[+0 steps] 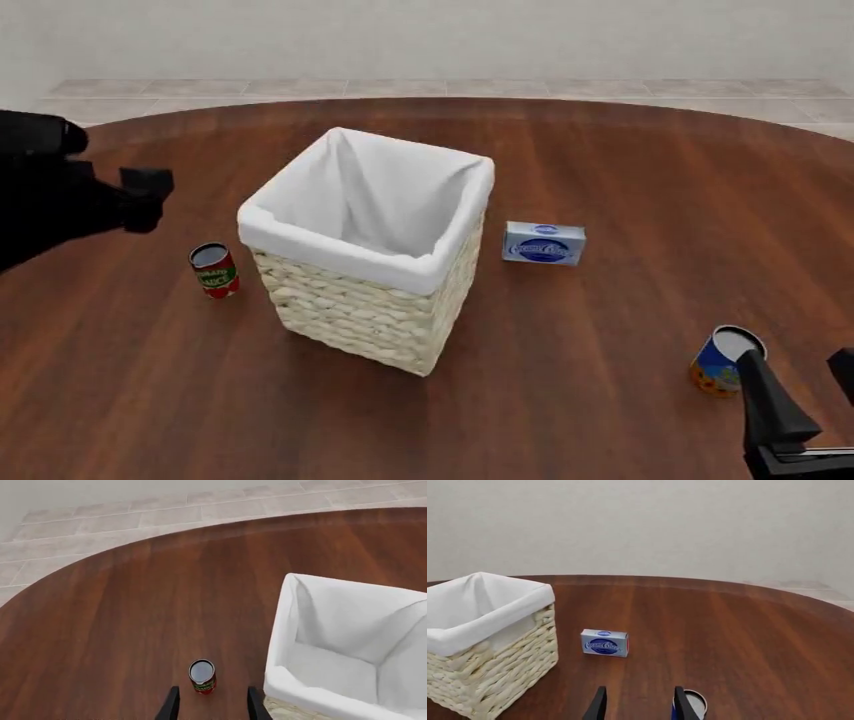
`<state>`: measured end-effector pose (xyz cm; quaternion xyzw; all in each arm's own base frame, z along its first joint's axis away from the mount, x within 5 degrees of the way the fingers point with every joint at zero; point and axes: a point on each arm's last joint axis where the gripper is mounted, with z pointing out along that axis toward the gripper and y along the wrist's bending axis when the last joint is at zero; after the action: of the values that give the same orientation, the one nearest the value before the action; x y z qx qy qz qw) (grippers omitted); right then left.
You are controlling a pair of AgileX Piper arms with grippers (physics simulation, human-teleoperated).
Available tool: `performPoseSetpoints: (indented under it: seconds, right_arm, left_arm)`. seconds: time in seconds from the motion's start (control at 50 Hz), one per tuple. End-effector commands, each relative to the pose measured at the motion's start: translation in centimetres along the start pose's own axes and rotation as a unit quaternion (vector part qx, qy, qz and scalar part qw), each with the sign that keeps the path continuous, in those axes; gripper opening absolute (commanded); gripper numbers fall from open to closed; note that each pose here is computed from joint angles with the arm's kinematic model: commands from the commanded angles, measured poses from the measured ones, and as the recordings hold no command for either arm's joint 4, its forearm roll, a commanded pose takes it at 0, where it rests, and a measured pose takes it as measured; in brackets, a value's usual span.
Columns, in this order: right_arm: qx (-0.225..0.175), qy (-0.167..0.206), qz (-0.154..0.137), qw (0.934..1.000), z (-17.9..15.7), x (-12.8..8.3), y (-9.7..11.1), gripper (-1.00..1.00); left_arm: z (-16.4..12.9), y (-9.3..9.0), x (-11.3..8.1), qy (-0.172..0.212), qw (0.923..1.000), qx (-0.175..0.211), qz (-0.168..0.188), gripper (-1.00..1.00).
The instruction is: Pick up the tomato sauce, and put it in the basket.
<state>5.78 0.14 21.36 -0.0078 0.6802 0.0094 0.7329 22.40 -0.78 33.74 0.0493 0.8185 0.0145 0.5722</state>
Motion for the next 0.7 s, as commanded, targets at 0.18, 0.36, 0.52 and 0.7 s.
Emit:
performPoseSetpoints:
  seconds: [0.18,0.36,0.52,0.7]
  right_arm:
    - [0.000,0.002,0.001,1.0000,0.1,0.0,0.0,1.00]
    - [0.003,0.002,0.000,1.0000,0.2,0.0,0.0,1.00]
    - [0.004,0.003,0.000,1.0000,0.1,0.1,0.0,1.00]
    - [0.004,0.003,-0.002,1.0000,0.0,0.1,-0.1,1.00]
  left_arm:
    - [2.3,1.9,-0.9,0.031,0.9989,-0.031,-0.017,1.00]
    - [3.6,2.3,-0.3,0.048,0.9976,-0.038,-0.033,1.00]
    - [4.6,2.7,0.2,0.059,0.9962,-0.043,-0.048,1.00]
    - [5.7,2.8,0.5,0.069,0.9957,-0.043,-0.045,1.00]
